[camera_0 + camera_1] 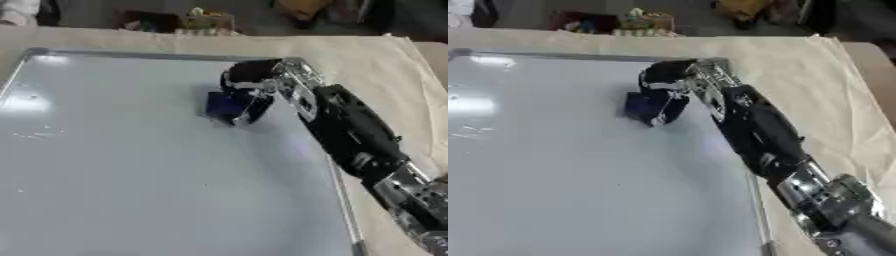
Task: Wipe the whiteboard clean with a brush.
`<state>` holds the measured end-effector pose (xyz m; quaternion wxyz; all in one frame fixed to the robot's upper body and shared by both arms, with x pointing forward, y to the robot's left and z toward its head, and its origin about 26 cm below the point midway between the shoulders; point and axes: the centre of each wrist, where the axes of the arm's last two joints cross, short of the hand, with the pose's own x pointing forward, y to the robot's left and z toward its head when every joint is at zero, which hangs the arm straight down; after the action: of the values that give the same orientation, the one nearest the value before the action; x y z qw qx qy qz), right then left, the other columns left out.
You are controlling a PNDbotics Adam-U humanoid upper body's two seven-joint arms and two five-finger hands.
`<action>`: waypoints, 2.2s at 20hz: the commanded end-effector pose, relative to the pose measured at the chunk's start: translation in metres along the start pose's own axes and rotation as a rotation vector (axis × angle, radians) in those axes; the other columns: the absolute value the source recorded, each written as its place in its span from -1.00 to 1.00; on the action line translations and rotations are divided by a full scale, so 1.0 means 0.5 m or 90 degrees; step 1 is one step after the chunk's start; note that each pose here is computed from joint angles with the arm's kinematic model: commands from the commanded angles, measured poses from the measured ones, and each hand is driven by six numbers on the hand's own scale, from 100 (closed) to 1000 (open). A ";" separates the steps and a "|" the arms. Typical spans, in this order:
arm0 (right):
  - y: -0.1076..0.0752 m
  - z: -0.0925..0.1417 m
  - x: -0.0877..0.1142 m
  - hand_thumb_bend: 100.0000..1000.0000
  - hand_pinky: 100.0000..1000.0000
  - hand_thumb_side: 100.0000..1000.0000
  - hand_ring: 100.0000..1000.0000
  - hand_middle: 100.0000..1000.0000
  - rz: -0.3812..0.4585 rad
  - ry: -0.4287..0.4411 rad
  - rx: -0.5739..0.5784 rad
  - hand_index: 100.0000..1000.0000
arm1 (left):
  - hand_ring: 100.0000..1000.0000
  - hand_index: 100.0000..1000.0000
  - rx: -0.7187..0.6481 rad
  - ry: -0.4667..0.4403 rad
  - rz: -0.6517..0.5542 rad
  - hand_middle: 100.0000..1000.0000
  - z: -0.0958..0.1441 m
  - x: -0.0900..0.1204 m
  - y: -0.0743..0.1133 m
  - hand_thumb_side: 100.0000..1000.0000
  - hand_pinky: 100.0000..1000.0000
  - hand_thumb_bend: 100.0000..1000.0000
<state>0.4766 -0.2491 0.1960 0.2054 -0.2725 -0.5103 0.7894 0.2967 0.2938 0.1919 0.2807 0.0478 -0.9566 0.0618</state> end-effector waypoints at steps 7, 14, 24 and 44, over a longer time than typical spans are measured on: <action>0.036 0.002 -0.003 -1.00 -0.73 -0.65 -0.52 -1.00 0.052 -0.059 0.151 -0.82 | -0.35 -0.13 -0.009 -0.021 -0.003 -0.21 -0.013 0.014 0.001 0.68 -0.47 -1.00; 0.061 0.001 -0.005 -1.00 -0.74 -0.63 -0.55 -1.00 -0.004 -0.081 0.193 -0.82 | -0.35 -0.13 -0.008 -0.021 -0.004 -0.21 -0.013 0.014 0.002 0.68 -0.47 -1.00; 0.067 -0.007 0.007 -1.00 -0.74 -0.77 -0.63 -1.00 -0.111 -0.124 0.210 -0.82 | -0.34 -0.13 -0.008 -0.019 -0.004 -0.21 -0.013 0.014 0.002 0.68 -0.47 -1.00; 0.023 -0.025 0.042 -1.00 -0.73 -0.74 -0.62 -1.00 -0.069 -0.173 0.179 -0.81 | -0.34 -0.12 -0.010 -0.016 -0.001 -0.20 -0.015 0.015 0.001 0.68 -0.46 -1.00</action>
<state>0.4685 -0.2346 0.1763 0.3127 -0.1646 -0.5271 0.7729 0.2967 0.2938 0.1919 0.2840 0.0467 -0.9556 0.0624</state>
